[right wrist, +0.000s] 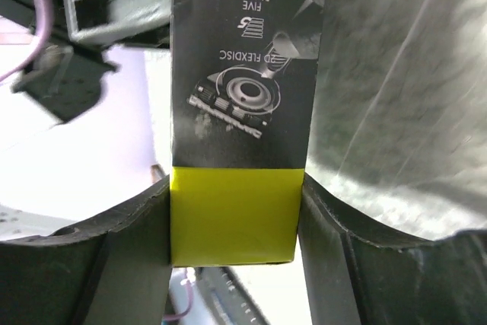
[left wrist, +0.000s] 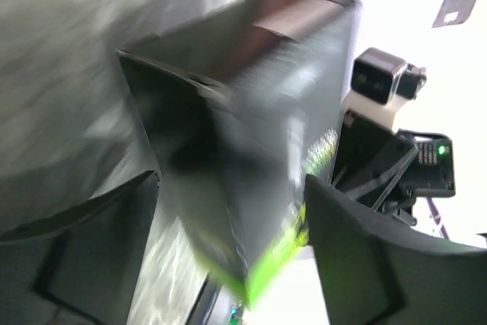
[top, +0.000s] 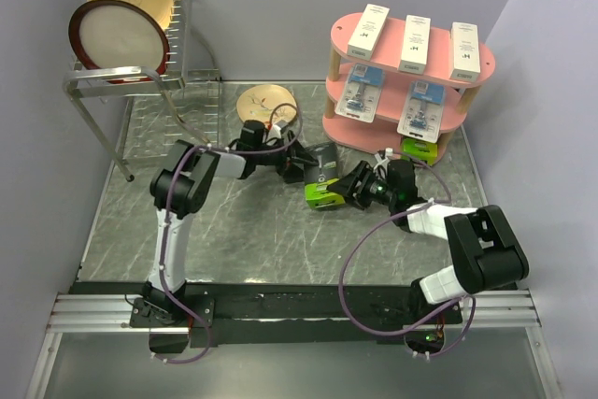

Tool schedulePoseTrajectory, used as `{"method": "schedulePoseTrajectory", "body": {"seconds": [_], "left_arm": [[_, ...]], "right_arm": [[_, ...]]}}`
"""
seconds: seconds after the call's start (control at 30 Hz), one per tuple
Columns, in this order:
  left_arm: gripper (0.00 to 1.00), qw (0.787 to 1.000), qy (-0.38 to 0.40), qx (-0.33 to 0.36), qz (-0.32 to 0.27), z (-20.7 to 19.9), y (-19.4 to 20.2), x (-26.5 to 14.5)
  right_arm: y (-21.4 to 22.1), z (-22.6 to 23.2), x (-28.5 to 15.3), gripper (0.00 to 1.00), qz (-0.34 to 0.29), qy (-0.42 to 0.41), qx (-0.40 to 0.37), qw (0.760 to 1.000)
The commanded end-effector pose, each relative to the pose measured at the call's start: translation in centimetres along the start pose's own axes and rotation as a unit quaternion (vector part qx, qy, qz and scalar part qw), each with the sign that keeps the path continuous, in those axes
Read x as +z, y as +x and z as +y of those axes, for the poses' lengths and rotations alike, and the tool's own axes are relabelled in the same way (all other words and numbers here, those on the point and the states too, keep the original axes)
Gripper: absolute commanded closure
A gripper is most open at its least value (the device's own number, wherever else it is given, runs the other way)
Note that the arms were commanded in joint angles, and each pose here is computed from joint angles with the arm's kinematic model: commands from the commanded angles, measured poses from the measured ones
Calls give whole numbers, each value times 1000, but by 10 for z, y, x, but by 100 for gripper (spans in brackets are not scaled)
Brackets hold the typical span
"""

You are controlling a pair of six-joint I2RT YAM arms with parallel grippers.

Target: Place and organize the shaving razors onto the shelf

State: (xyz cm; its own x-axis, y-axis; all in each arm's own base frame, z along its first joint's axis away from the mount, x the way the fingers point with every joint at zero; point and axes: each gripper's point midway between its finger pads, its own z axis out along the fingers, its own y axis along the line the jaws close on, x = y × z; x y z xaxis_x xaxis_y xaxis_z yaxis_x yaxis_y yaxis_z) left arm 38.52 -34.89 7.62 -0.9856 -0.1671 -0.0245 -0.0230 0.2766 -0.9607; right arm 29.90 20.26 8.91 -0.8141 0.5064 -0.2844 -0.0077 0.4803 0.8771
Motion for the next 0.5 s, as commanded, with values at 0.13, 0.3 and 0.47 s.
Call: {"method": "schedulePoseTrajectory", "body": {"seconds": [0.13,0.3,0.47], "left_arm": [[1,992,-74,104,-23,7,-12,-71],[1,991,-85,98,-14,17,-2,-70],[1,990,-87,111,14,14,23,-65]], "right_arm": [[-52,18,4,55,-74,-37,-66,994],[-52,13,-4,56,-84,-29,-56,994],[-65,18,-17,57,-117,-42,-28,992]]}}
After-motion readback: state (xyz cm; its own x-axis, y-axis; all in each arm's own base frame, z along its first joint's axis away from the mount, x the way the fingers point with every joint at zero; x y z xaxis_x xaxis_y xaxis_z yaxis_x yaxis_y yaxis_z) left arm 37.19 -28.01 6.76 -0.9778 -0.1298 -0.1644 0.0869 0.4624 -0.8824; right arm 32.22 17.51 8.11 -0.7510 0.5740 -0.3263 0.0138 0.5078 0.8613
